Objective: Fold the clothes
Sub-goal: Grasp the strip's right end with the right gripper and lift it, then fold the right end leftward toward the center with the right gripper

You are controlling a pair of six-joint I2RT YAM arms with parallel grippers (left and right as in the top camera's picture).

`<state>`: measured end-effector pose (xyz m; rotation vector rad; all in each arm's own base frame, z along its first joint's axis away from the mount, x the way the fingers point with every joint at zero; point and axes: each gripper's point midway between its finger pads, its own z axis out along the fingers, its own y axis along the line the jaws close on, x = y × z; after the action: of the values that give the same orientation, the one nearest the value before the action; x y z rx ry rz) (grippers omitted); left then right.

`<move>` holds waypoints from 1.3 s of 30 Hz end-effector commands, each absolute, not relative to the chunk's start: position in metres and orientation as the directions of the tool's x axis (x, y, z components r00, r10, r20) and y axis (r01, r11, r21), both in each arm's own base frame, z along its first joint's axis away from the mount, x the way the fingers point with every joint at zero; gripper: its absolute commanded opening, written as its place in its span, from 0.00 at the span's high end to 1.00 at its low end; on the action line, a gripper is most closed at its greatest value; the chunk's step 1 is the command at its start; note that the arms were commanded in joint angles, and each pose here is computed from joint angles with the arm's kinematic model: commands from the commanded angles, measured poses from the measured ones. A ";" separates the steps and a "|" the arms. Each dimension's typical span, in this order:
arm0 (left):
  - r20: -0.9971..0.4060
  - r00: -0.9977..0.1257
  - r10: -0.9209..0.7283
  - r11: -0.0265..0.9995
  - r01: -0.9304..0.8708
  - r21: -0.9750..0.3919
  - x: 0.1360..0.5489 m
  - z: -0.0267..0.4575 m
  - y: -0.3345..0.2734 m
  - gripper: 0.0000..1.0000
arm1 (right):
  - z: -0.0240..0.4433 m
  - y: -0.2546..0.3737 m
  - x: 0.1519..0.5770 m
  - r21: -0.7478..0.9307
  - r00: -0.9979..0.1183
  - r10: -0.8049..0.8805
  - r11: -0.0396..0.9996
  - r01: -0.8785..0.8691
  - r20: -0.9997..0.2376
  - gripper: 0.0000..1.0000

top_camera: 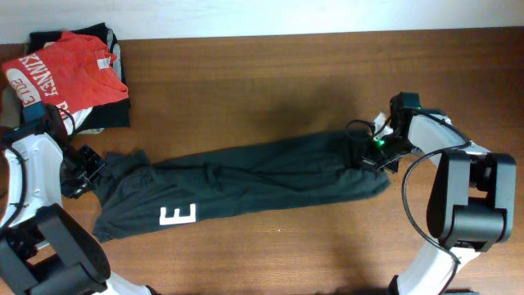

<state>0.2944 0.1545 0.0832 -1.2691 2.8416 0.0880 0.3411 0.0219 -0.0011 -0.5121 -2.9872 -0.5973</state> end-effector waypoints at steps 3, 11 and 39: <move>-0.037 -0.681 -0.731 0.681 -0.732 0.024 0.295 0.083 0.150 0.94 | -0.003 -0.044 0.304 0.138 -0.811 0.551 0.803 0.579 0.196 0.96; -0.025 -0.689 -0.724 0.690 -0.724 -0.007 0.299 0.083 0.141 0.94 | 0.099 -0.038 0.303 0.170 -0.835 0.547 0.830 0.531 -0.060 0.96; -0.025 -0.742 -0.670 0.742 -0.670 -0.006 0.308 0.083 0.119 0.93 | 0.082 0.277 0.299 0.405 -0.983 0.029 0.913 -0.047 -0.179 0.39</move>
<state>0.3086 0.1207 0.0829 -1.1446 2.8976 0.0154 0.3010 0.2677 0.0726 -0.0962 -3.2514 -0.6641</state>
